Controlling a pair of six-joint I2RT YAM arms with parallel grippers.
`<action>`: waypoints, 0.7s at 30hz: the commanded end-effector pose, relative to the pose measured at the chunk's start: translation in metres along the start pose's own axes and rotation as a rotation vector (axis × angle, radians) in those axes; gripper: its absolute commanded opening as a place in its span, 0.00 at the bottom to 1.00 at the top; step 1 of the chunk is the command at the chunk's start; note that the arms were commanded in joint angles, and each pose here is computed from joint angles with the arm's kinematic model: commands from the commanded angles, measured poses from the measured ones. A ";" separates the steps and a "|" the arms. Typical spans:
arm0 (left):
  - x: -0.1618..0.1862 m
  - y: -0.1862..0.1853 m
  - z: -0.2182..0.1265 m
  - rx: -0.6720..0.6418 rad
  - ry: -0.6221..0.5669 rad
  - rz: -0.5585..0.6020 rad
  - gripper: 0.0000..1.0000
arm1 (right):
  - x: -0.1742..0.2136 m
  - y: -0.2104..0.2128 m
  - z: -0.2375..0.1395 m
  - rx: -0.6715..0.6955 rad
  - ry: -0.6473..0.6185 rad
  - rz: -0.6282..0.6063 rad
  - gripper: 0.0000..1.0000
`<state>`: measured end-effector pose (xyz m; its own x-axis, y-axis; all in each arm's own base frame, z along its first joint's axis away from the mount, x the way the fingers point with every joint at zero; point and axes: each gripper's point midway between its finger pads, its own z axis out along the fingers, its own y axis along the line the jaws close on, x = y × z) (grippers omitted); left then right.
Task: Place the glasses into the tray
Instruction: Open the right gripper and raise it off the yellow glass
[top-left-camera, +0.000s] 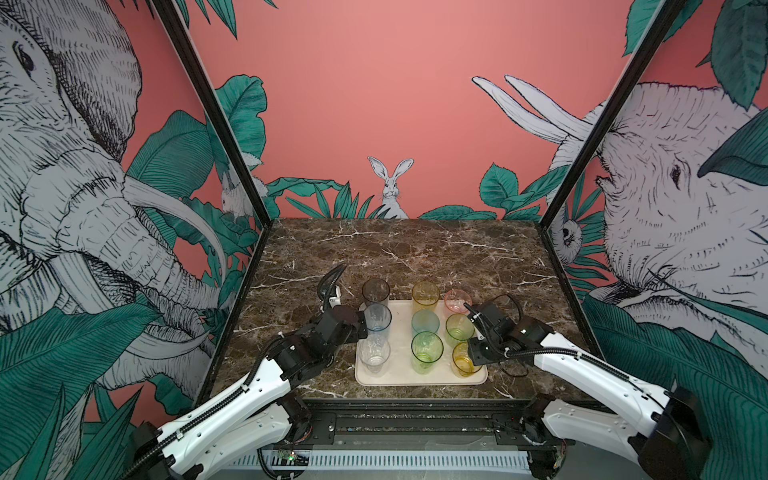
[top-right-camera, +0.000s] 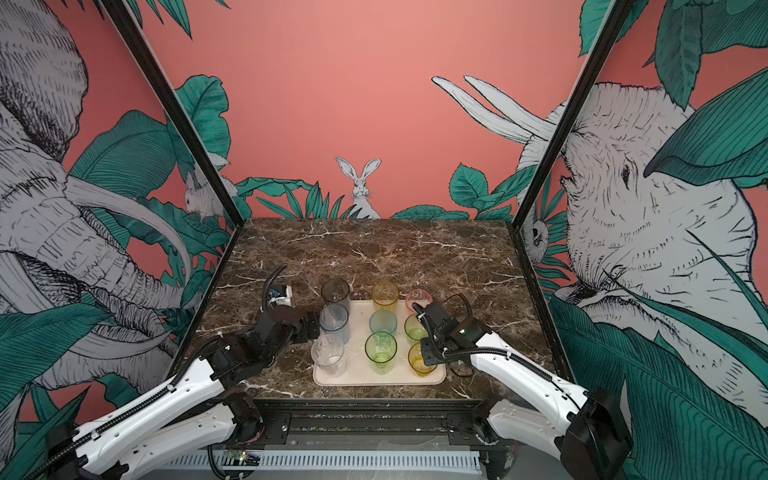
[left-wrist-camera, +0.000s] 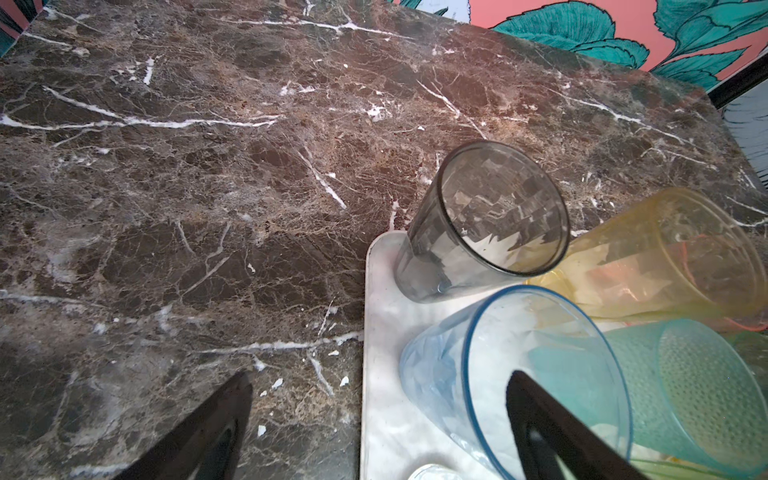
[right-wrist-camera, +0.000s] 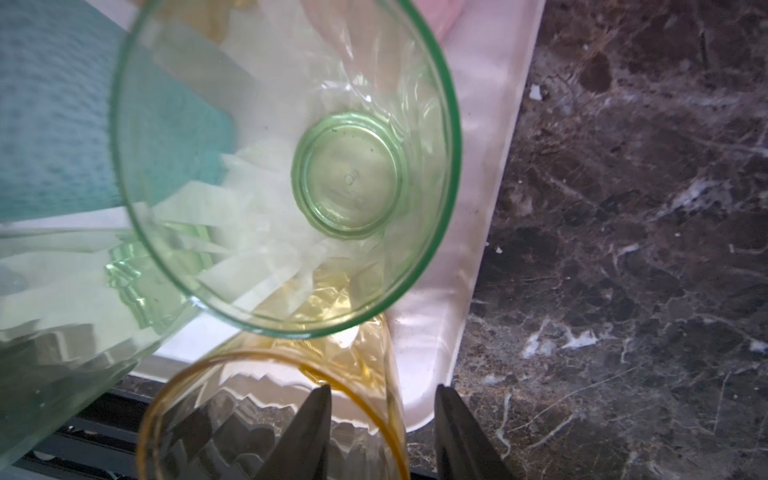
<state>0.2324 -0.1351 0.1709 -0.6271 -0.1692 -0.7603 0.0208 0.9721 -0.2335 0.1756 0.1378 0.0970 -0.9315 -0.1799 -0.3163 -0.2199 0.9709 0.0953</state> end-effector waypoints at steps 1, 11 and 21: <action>-0.023 -0.002 -0.008 -0.007 -0.067 -0.011 0.97 | -0.011 -0.003 -0.022 0.018 -0.057 -0.034 0.45; -0.065 0.000 -0.020 -0.098 -0.183 0.110 0.99 | -0.059 -0.009 -0.062 0.084 -0.276 -0.104 0.49; -0.113 -0.009 -0.028 -0.191 -0.336 0.319 0.99 | -0.120 -0.014 -0.116 0.170 -0.644 -0.197 0.70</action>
<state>0.2701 -0.1260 0.2409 -0.4249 0.0674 -0.9027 0.0391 0.9977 0.0561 0.2362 0.1277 0.2068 -0.6577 -0.2614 -0.7065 -0.2876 0.9540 -0.0853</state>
